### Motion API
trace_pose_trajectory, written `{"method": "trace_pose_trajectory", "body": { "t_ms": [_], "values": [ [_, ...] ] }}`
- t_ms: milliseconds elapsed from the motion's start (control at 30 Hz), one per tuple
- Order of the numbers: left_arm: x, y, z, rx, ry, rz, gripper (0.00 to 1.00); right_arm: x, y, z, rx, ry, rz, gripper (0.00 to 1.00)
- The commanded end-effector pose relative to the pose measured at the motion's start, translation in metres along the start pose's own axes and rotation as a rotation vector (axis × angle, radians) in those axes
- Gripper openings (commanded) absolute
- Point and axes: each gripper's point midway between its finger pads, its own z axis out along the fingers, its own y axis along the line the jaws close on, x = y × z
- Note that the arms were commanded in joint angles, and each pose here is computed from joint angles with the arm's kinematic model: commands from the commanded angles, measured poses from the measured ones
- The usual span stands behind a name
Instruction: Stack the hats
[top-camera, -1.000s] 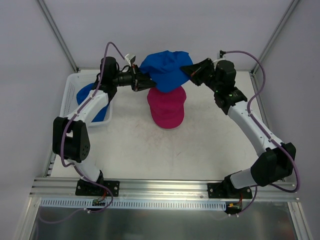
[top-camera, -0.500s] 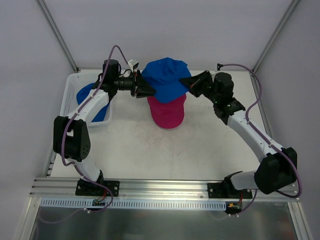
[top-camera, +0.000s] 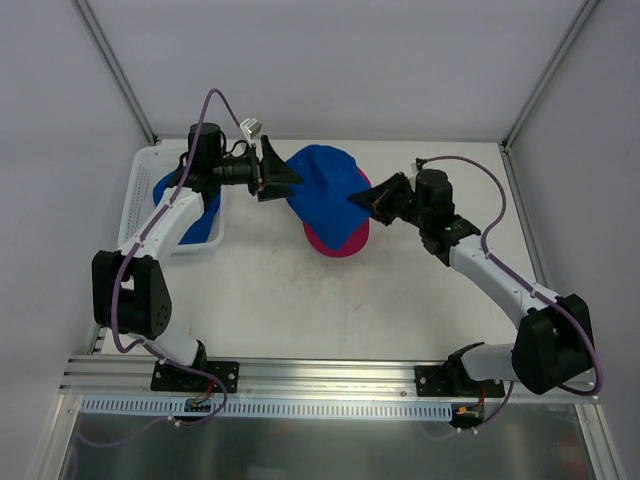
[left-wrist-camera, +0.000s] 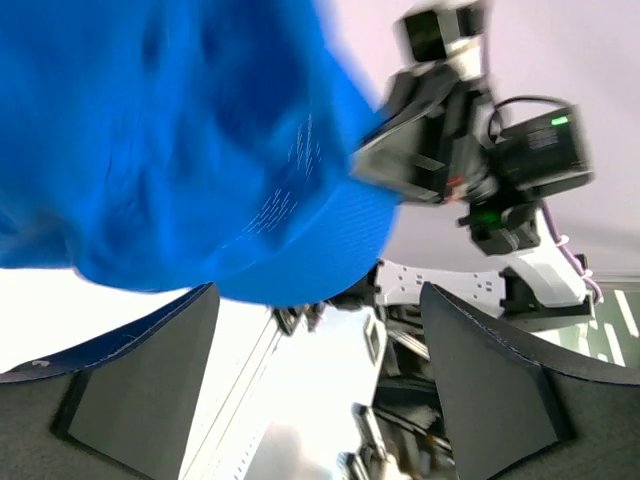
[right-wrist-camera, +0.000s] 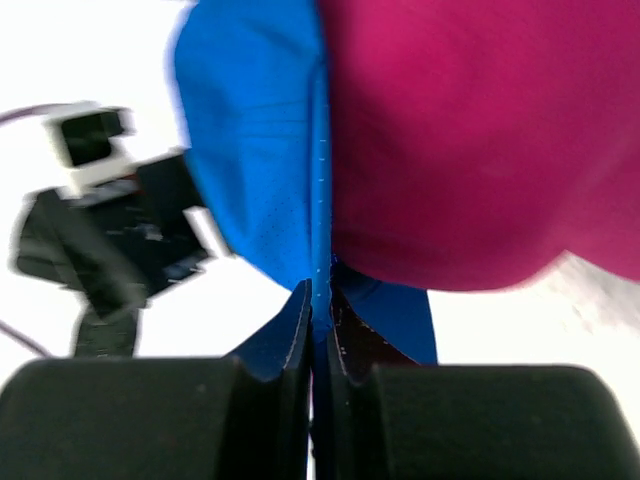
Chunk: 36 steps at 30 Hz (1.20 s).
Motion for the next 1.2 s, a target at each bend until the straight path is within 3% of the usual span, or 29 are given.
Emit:
{"method": "trace_pose_trajectory", "body": {
  "t_ms": [0,200,400,533,700,933,1167],
  "values": [
    [-0.016,-0.025,-0.008,0.026,-0.063,0.152,0.81,0.015,-0.008,-0.009,0.011,0.042,0.026,0.09],
    [-0.031,-0.025,-0.003,0.017,-0.085,0.165,0.74,0.022,-0.019,-0.019,0.014,0.04,0.018,0.09],
    [-0.038,-0.017,-0.008,-0.066,-0.138,0.202,0.75,0.019,-0.018,-0.019,-0.005,0.029,0.013,0.12],
    [-0.051,-0.005,-0.02,-0.235,-0.221,0.409,0.65,0.015,-0.015,-0.018,-0.015,0.026,0.014,0.05],
    [-0.051,0.01,-0.028,-0.407,-0.208,0.695,0.55,0.014,-0.016,-0.016,-0.012,0.024,0.024,0.04],
    [-0.04,-0.013,-0.008,-0.302,-0.115,0.933,0.66,0.012,-0.014,-0.016,-0.016,0.023,0.019,0.04],
    [-0.059,-0.005,0.003,-0.346,-0.109,0.989,0.7,0.011,-0.014,-0.016,-0.017,0.028,0.019,0.05]
  ]
}}
